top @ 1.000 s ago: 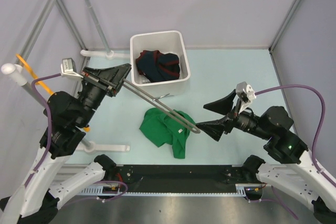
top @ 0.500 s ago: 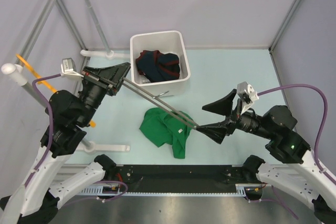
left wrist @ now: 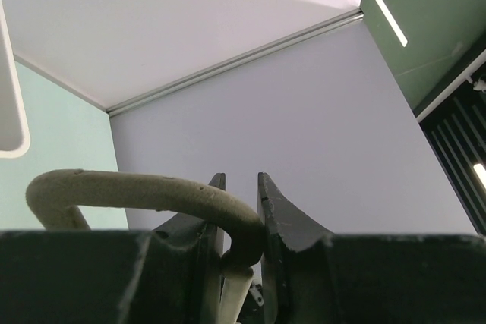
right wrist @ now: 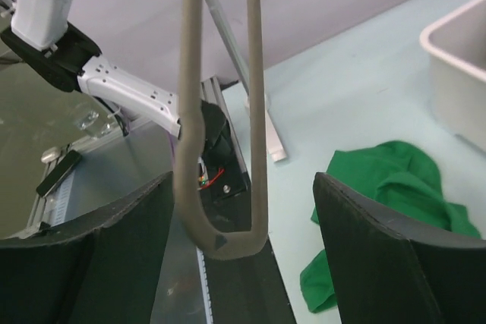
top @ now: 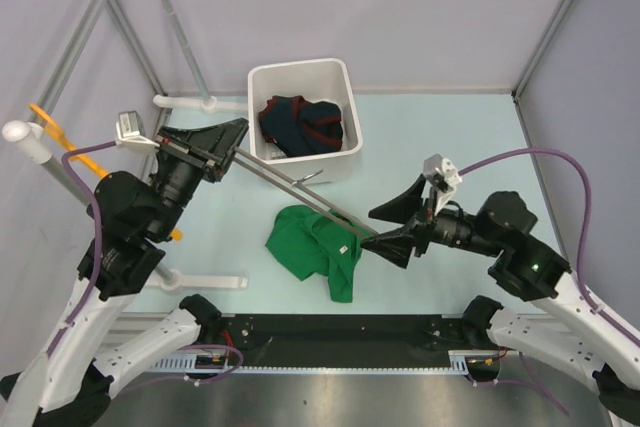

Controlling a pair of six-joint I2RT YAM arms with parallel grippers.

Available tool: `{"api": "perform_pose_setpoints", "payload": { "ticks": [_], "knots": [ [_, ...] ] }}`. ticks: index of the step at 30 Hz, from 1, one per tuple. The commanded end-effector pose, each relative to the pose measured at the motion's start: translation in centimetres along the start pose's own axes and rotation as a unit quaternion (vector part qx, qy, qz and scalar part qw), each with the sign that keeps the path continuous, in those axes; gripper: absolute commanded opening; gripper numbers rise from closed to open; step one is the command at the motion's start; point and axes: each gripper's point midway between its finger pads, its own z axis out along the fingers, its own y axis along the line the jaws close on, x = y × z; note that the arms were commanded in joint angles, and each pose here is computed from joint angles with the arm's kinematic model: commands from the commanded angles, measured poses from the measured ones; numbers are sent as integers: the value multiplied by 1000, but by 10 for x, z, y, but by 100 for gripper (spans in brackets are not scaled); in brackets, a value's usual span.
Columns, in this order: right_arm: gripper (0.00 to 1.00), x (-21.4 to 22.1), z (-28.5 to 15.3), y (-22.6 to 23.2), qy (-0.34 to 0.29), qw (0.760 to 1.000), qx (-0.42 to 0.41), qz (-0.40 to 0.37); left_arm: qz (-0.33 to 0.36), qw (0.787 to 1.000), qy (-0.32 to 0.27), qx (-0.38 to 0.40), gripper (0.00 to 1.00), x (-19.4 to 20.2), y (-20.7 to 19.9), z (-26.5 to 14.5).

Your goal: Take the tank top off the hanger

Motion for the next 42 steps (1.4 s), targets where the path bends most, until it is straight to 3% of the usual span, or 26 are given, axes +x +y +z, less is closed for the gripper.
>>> {"api": "perform_pose_setpoints", "payload": {
  "ticks": [1,3,8,9,11,13,15,16,18,19,21,25,26,30,32,35,39,42],
  "knots": [
    [76,-8,13,9,-26,999,-25,-5,-27,999,-13,14,0,-7,-12,-4],
    [74,-9,18,8,-33,999,-18,-6,-36,999,-9,7,0,-5,-8,-2],
    [51,-1,37,-1,-26,1000,9,2,-67,998,-1,-3,0,1,-1,1],
    [38,-1,38,-2,-27,1000,12,1,-67,998,1,-3,0,2,-1,1],
    [24,-4,36,-6,-35,999,29,2,-63,998,2,-3,0,2,0,-2],
    [0,-8,31,-13,-46,998,52,-1,-60,998,-5,-5,0,-1,1,-7],
    [0,-11,24,-17,-48,996,71,-7,-50,999,-2,-7,1,0,6,-10],
    [0,-5,20,-20,-34,996,79,-8,-44,999,2,-6,19,1,8,-13],
    [0,-10,11,-20,-35,995,92,-17,-25,1000,11,-1,39,5,9,-16],
    [0,-3,7,-25,-17,994,103,-20,-17,999,30,12,57,12,6,-19],
    [0,-5,-4,-29,-15,992,125,-25,21,998,53,33,74,19,2,-23],
    [0,-3,-29,-35,10,986,164,-27,77,978,139,136,82,50,-27,-35],
    [0,-2,-34,-36,15,985,168,-29,88,963,192,168,83,69,-33,-41],
    [0,11,-47,-17,69,988,132,-32,154,901,300,271,84,106,-59,-52],
    [0,22,-54,-10,101,988,118,-25,192,870,328,313,86,117,-79,-63],
    [0,39,-61,-3,150,983,101,-8,233,853,347,312,87,127,-91,-57],
    [0,56,-69,4,192,977,89,12,303,846,328,291,88,126,-89,-37],
    [0,53,-73,10,185,980,77,12,319,834,359,272,88,138,-74,-31]
  ]
}}
